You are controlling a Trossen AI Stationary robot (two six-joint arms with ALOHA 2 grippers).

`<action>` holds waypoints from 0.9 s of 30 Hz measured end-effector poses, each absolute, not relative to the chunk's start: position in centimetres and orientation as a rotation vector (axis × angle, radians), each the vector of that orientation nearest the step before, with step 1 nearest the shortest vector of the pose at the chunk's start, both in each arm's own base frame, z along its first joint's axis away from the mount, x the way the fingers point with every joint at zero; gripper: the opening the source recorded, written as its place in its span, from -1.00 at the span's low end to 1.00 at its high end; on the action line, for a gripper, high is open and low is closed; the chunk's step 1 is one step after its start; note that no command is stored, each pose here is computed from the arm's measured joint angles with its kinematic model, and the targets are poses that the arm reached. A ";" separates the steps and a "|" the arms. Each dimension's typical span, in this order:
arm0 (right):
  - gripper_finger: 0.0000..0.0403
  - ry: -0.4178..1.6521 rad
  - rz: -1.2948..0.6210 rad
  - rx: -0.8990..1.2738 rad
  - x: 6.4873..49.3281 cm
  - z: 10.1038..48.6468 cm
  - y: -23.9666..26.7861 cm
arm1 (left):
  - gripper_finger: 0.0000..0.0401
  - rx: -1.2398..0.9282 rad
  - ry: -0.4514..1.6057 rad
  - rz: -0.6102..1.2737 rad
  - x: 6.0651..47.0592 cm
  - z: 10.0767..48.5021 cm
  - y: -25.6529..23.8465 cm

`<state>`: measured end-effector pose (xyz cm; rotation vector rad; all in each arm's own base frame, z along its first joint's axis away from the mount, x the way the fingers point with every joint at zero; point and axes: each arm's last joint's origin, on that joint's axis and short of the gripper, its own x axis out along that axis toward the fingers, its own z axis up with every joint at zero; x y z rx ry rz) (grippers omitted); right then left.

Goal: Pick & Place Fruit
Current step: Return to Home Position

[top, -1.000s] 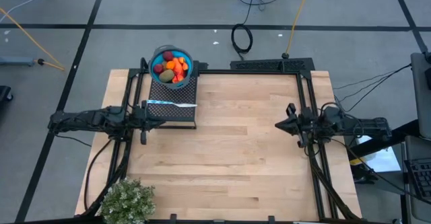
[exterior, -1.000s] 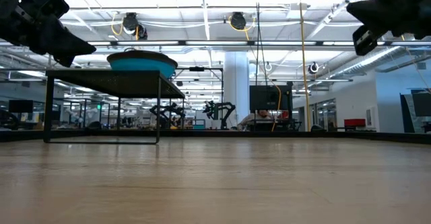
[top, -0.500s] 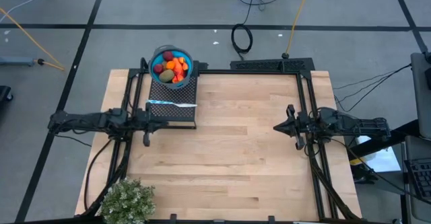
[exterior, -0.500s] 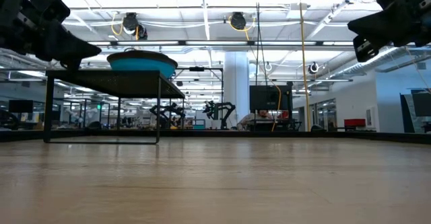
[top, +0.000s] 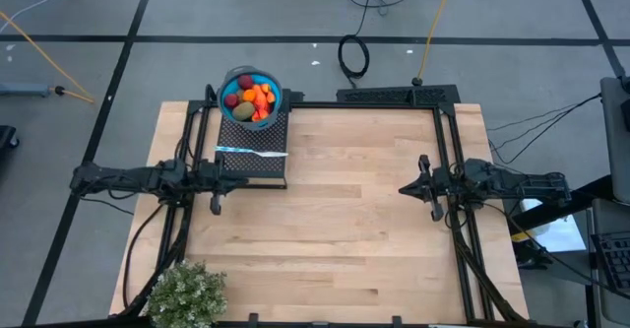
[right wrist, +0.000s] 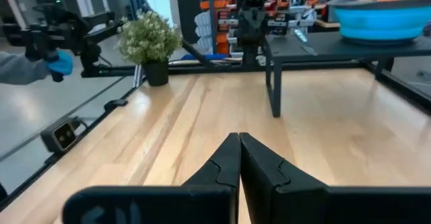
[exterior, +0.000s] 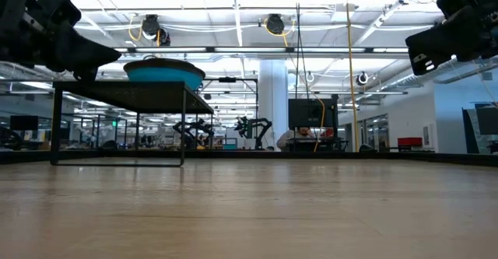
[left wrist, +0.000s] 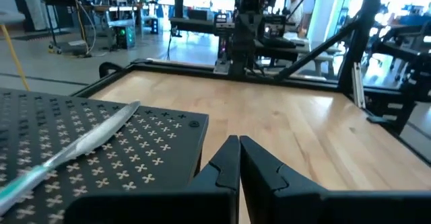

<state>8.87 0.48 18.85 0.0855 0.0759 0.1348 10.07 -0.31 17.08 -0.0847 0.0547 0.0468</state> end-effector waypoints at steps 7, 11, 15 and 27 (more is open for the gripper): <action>-1.00 0.072 0.145 0.142 8.9 18.9 0.5 | -0.93 -0.184 0.034 0.072 10.2 16.6 -0.2; -1.00 0.072 0.143 0.151 8.9 18.9 0.5 | -0.93 -0.151 0.037 0.074 10.2 16.5 -0.2; -1.00 0.071 0.144 0.141 8.9 18.9 0.5 | -0.93 -0.055 0.033 0.072 10.2 16.6 -0.2; -1.00 0.071 0.142 0.141 8.9 18.9 0.5 | -0.93 -0.031 0.021 0.072 10.3 16.7 -0.2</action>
